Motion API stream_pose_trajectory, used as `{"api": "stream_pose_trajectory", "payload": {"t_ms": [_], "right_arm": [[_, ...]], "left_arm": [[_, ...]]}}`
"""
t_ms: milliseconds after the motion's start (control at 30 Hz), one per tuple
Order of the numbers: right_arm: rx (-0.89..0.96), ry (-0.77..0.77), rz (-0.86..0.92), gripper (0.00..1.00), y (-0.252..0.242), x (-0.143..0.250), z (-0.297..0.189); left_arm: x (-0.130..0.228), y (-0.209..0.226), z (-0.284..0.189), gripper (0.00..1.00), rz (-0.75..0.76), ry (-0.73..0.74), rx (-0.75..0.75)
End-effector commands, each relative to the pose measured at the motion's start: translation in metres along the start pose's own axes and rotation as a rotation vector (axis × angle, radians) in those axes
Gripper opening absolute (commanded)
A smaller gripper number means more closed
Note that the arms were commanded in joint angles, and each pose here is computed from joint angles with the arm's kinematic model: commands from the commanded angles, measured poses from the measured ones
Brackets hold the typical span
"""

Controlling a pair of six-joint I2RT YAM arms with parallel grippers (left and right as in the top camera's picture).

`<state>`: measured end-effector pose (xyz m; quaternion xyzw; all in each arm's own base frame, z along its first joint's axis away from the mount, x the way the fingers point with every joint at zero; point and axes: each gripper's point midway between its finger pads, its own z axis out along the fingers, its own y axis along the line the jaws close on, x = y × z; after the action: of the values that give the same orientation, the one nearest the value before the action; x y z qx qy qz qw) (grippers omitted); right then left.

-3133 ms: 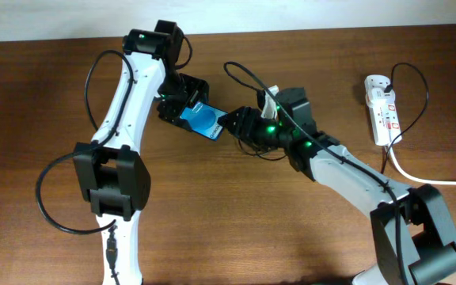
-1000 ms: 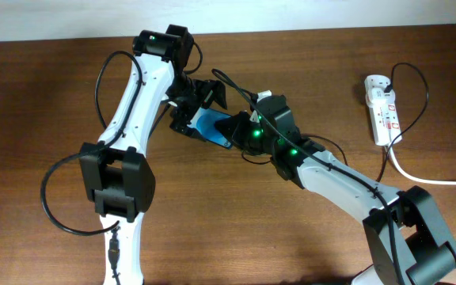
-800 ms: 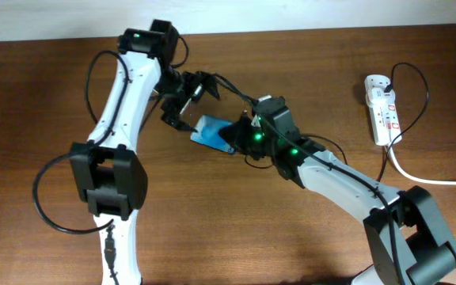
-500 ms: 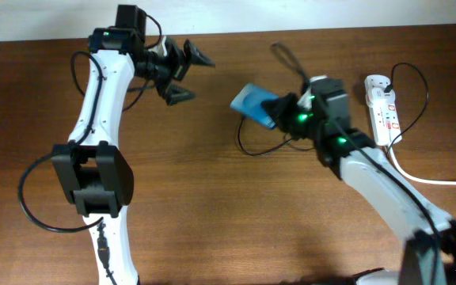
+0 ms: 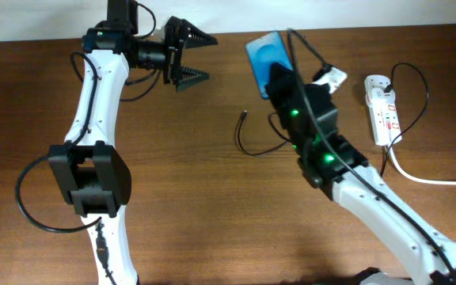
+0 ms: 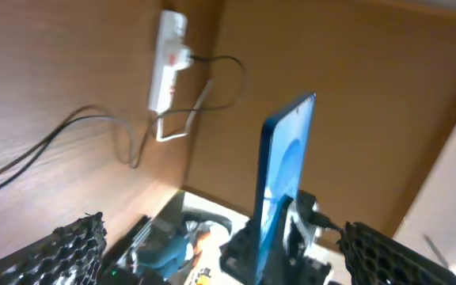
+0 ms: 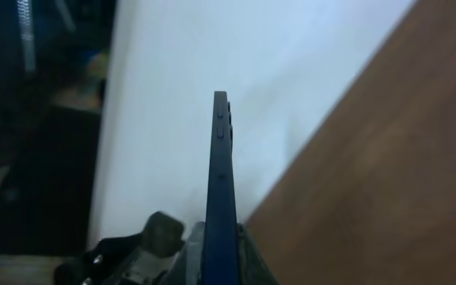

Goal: Plug charger to phone and switch on socket

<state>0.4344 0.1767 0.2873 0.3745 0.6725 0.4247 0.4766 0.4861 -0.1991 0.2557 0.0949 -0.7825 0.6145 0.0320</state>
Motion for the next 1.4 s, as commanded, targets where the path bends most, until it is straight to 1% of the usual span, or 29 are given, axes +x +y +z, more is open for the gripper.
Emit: {"api": "stream_pose_trajectory", "payload": {"t_ms": [0,100,133,233,267,333,467,533,633,700,767,900,1033,1167,1367], "right_arm": [[-0.1,-0.04,0.057,0.04,0.028,0.002,0.011],[-0.09,-0.002,0.103,0.04,0.028,0.02,0.028],[-0.096,0.022,0.11,0.04,0.031,0.028,0.031],[-0.118,0.069,0.146,0.04,0.043,0.045,0.034],[-0.124,0.078,0.172,0.04,0.047,0.048,0.033],[-0.132,0.081,0.231,0.04,0.052,0.047,0.033],[-0.161,0.084,0.24,0.04,0.066,0.045,0.032],[-0.164,0.088,0.249,0.04,0.068,0.045,0.032],[-0.159,0.102,0.269,0.04,0.067,0.047,0.032],[-0.16,0.11,0.268,0.04,0.067,0.049,0.032],[-0.161,0.118,0.268,0.04,0.068,0.052,0.031],[-0.158,0.125,0.287,0.04,0.067,0.055,0.031],[-0.152,0.126,0.286,0.04,0.066,0.055,0.031],[-0.153,0.126,0.286,0.04,0.066,0.055,0.031],[-0.156,0.149,0.284,0.04,0.067,0.059,0.03]], "left_arm": [[0.012,-0.031,-0.003,0.91,0.035,0.079,0.117],[0.011,-0.033,-0.003,0.89,0.035,0.079,0.122],[0.009,-0.035,-0.003,0.8,0.056,0.075,0.125],[0.005,-0.04,-0.003,0.78,0.064,0.068,0.133],[0.002,-0.044,-0.003,0.74,0.07,0.064,0.138],[0.002,-0.047,-0.001,0.7,0.086,0.066,0.142],[0.001,-0.048,0.008,0.63,0.106,0.058,0.127],[0.002,-0.051,0.015,0.54,0.144,0.06,0.126],[0.003,-0.051,0.022,0.45,0.123,0.061,0.116],[0.002,-0.05,0.022,0.36,0.108,0.052,0.109],[0.0,-0.05,0.022,0.31,0.074,0.046,0.104],[-0.002,-0.058,0.024,0.3,0.078,0.043,0.118],[-0.009,-0.055,0.024,0.23,0.051,0.006,0.099],[-0.01,-0.055,0.025,0.21,0.036,-0.001,0.095],[-0.006,-0.056,0.037,0.21,0.036,0.009,0.087]]}}
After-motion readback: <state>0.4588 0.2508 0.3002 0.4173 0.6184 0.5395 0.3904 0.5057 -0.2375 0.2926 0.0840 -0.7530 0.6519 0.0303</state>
